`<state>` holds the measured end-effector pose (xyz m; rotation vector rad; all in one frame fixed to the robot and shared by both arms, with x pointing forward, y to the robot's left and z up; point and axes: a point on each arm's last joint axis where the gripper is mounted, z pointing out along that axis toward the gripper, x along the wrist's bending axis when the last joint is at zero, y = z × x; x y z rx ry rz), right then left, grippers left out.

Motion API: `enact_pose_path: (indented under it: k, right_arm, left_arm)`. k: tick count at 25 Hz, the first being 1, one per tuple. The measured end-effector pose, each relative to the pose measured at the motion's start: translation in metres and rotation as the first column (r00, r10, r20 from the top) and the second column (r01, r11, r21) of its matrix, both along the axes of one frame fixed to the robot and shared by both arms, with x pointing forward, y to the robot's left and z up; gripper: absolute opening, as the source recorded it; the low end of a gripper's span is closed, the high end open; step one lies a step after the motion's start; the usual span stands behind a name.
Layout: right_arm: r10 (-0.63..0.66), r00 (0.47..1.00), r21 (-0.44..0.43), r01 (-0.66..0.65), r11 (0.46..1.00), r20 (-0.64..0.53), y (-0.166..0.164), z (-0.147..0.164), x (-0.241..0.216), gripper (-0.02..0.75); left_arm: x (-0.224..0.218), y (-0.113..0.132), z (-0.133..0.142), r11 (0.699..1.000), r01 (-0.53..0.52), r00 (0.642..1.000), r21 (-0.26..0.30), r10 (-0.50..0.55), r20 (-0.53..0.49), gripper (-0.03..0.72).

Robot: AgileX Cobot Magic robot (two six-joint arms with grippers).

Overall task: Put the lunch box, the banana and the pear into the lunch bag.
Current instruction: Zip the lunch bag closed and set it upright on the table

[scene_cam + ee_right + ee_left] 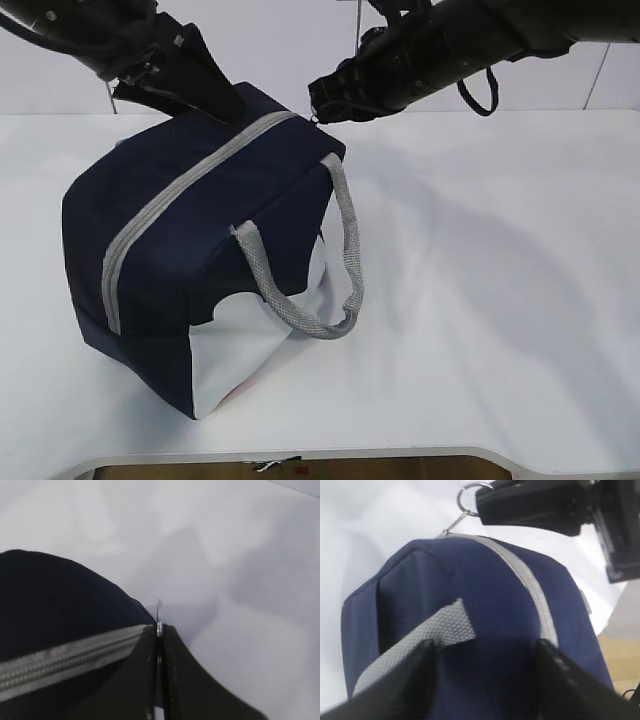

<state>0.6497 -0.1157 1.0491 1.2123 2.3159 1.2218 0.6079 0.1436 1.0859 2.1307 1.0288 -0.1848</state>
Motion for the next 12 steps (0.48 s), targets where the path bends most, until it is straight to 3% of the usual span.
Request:
enact_pose_path:
  k: [1, 4, 5, 8, 12]
  right_arm:
    - [0.002, 1.0, 0.0, -0.002, 1.0, -0.002, 0.0001, -0.0001, -0.0002, 0.017]
    - [0.01, 1.0, -0.002, -0.01, 1.0, -0.013, 0.0004, -0.0007, -0.0012, 0.017]
    - [0.013, 1.0, -0.002, -0.013, 1.0, -0.016, 0.0005, -0.0009, -0.0016, 0.017]
    - [0.015, 1.0, -0.003, -0.015, 1.0, -0.019, 0.0006, -0.0011, -0.0019, 0.017]
    - [0.013, 1.0, -0.011, -0.013, 1.0, -0.013, 0.0002, -0.0019, -0.0011, 0.017]
  left_arm:
    - [0.0004, 0.0, 0.0, 1.0, -0.003, 1.0, 0.0, 0.003, 0.003, 0.44]
    - [0.0011, 0.0, -0.0005, 1.0, -0.005, 1.0, 0.0, 0.005, 0.006, 0.152]
    - [0.0011, 0.0002, -0.0007, 1.0, -0.004, 1.0, 0.004, 0.004, 0.007, 0.088]
    - [0.0005, 0.0002, -0.0009, 1.0, 0.001, 1.0, 0.005, -0.001, 0.002, 0.025]
    - [-0.0036, 0.0001, -0.0017, 0.999, 0.033, 0.999, 0.01, -0.033, -0.03, 0.012]
